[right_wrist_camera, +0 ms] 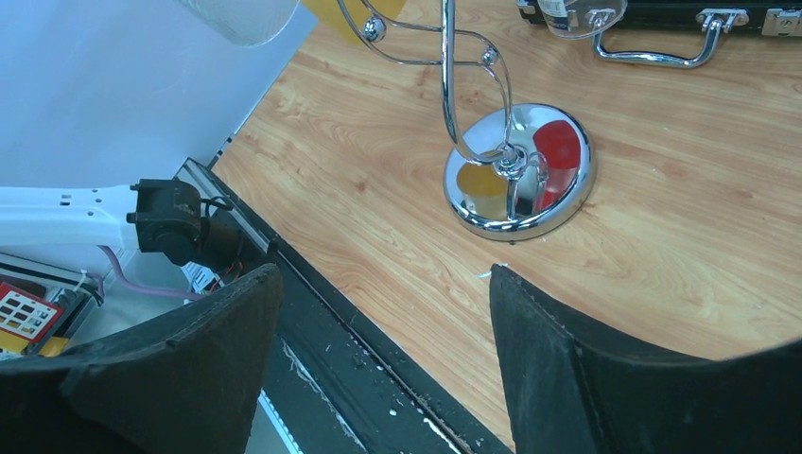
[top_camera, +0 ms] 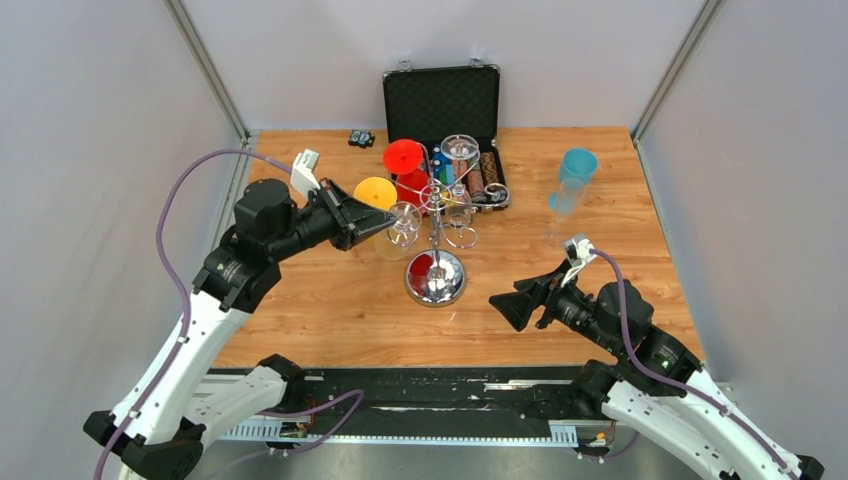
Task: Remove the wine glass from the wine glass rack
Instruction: Pick up the wine glass from the wine rack.
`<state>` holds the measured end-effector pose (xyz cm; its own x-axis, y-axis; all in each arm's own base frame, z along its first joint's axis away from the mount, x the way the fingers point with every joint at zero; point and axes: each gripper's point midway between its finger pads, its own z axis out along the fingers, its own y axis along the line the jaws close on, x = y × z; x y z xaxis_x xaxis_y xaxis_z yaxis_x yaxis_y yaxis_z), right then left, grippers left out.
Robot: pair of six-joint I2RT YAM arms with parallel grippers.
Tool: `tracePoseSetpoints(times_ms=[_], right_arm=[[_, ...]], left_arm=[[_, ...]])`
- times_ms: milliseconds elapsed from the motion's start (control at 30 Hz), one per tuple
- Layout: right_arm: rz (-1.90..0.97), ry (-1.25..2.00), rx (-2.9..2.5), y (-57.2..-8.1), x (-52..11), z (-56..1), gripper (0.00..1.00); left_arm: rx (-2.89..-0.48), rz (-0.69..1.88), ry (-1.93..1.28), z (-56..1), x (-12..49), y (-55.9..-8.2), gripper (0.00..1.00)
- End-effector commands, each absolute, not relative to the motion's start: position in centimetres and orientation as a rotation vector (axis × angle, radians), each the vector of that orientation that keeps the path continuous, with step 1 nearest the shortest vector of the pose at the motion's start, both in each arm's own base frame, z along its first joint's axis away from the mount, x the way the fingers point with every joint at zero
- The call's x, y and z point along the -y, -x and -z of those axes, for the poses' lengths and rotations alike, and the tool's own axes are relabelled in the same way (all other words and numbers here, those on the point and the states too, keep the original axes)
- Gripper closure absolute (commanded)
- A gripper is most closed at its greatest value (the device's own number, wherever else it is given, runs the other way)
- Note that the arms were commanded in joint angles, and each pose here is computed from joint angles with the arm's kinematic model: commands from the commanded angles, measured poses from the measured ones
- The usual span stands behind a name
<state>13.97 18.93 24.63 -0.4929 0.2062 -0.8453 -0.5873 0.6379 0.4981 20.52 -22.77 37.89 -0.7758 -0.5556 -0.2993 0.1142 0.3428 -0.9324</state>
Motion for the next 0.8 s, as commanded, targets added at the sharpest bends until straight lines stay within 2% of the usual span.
tracePoseSetpoints(times_ms=[0, 767], right_arm=[[-0.995, 0.276, -1.798, -14.3, -18.6, -26.3, 0.21], [-0.989, 0.274, -1.800, -14.2, -18.4, -26.0, 0.21]], left_arm=[[-1.849, 1.586, 0.311, -42.0, 23.7, -21.4, 1.00], [-1.929, 1.719, 0.109, -41.3, 26.6, -20.6, 1.00]])
